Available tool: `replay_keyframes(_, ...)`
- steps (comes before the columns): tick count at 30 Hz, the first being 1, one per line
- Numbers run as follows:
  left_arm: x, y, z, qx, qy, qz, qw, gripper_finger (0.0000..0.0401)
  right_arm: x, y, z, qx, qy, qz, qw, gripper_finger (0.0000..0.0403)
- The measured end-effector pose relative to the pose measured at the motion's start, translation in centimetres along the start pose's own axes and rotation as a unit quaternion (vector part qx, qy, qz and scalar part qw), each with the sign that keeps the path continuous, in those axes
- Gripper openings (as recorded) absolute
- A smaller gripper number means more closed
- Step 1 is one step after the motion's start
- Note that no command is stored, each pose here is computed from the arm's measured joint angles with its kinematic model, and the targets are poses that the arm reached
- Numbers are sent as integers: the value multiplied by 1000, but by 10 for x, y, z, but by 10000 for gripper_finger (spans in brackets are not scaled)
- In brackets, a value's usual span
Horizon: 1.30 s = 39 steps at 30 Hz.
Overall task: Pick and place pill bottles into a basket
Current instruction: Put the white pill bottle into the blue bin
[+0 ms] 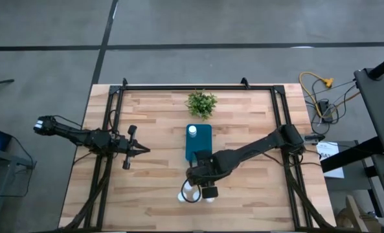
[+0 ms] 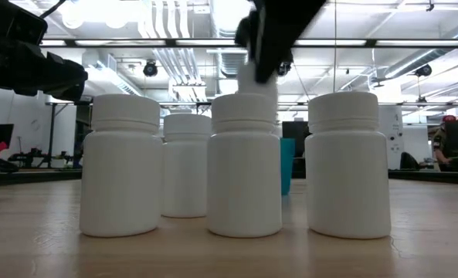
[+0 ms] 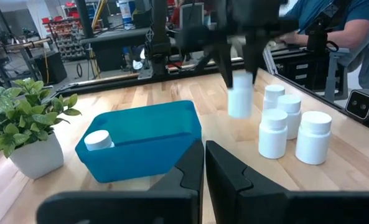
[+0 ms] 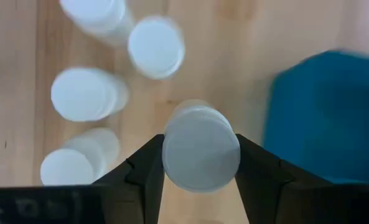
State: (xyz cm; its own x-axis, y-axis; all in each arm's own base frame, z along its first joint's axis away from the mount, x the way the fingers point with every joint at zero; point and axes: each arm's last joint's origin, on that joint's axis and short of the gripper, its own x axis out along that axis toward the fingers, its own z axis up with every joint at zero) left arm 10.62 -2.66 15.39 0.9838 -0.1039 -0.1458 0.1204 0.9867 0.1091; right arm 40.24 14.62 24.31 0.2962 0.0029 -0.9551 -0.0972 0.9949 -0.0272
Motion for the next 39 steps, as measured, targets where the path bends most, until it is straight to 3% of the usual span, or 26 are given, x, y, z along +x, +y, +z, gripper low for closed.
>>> replay_keyframes(11, 0, 0, 0, 0, 0, 0, 1000, 0, -82, -22, 17, 0, -34, -81, 996, 148)
replay_keyframes(27, 0, -1, 0, -1, -1, -11, 1000, 0, -74, -88, 3, 55, 5, -109, 993, 148)
replay_keyframes(35, 0, -1, 0, -1, -1, -14, 1000, 0, -85, -111, -34, 90, -63, -105, 988, 148)
replay_keyframes(39, 0, -1, 0, -1, -2, -14, 1000, 0, -91, -123, -59, 113, -111, -67, 985, 148)
